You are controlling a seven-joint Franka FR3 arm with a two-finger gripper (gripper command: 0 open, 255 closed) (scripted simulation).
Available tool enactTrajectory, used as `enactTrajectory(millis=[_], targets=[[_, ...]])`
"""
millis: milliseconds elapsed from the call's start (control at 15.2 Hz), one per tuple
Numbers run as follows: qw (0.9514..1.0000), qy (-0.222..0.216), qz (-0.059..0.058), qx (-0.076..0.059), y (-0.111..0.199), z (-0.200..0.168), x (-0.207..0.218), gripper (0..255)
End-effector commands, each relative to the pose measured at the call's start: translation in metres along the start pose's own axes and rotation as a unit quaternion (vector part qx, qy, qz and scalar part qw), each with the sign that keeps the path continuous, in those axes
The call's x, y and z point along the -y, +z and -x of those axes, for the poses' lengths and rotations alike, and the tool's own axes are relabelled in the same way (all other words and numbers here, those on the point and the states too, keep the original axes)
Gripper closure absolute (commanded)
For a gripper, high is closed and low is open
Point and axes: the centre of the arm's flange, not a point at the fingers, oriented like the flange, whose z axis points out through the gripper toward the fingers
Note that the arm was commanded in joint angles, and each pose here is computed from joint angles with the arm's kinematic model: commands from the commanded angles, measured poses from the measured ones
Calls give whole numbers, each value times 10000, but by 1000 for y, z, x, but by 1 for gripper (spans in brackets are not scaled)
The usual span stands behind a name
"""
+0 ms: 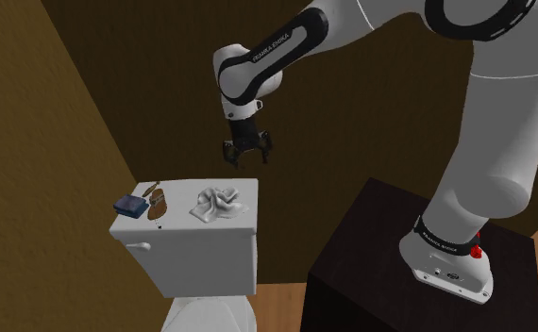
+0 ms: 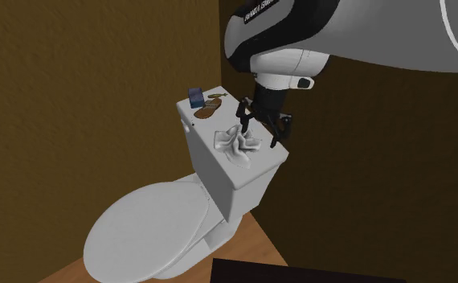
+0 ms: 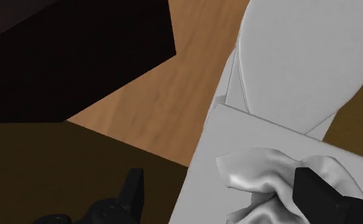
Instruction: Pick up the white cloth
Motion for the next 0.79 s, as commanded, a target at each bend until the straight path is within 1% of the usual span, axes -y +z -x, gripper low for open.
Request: enactTrajectory(millis=[0, 330, 726], targets=[[9998, 198, -39, 58, 11, -15, 23, 0], [9975, 669, -131, 202, 42, -60, 62, 0], [9914, 1231, -242, 373, 79, -117, 104, 0]])
